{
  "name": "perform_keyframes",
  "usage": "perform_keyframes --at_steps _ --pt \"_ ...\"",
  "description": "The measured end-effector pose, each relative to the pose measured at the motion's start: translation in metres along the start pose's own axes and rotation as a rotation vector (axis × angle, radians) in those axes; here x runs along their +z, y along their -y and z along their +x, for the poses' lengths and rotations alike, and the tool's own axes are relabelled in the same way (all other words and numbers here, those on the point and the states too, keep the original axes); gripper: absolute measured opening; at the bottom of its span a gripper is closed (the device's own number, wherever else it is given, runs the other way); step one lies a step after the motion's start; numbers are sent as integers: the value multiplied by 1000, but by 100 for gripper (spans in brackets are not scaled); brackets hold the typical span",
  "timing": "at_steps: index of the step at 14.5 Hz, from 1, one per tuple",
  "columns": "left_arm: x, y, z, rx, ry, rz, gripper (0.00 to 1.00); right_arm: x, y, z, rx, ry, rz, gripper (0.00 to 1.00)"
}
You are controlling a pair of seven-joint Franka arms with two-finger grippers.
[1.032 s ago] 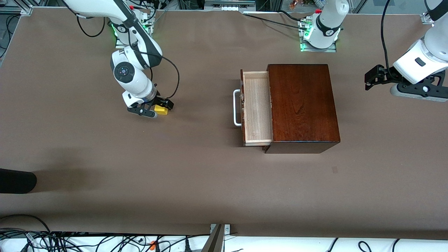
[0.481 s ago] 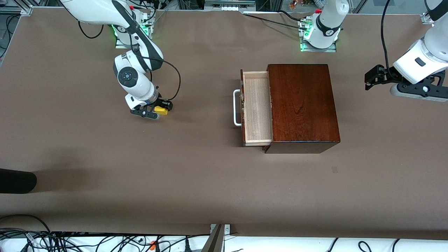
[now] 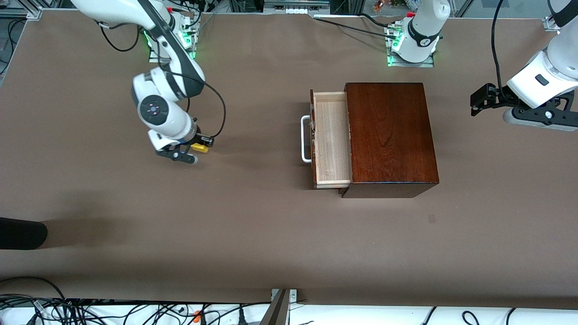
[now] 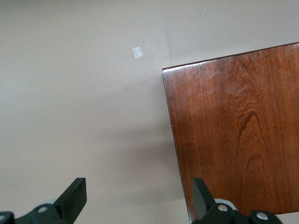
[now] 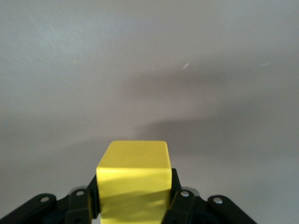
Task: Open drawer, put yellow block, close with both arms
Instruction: 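Carry the yellow cube with the right gripper over the open drawer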
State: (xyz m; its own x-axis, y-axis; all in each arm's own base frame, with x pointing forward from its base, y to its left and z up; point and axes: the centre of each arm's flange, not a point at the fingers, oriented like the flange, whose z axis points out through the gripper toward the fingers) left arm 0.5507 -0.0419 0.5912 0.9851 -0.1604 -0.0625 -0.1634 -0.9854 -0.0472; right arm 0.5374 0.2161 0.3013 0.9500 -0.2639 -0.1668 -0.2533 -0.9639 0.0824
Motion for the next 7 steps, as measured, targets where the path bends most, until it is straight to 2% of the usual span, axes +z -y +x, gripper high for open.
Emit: perform_keyframes --at_steps 2,4,7 --pt "0 0 0 0 0 0 100 -78 4 6 43 22 -10 56" --pt "0 0 0 0 0 0 100 -142 16 -4 115 55 23 56" --pt "0 0 0 0 1 0 100 -189 56 -36 290 81 79 56"
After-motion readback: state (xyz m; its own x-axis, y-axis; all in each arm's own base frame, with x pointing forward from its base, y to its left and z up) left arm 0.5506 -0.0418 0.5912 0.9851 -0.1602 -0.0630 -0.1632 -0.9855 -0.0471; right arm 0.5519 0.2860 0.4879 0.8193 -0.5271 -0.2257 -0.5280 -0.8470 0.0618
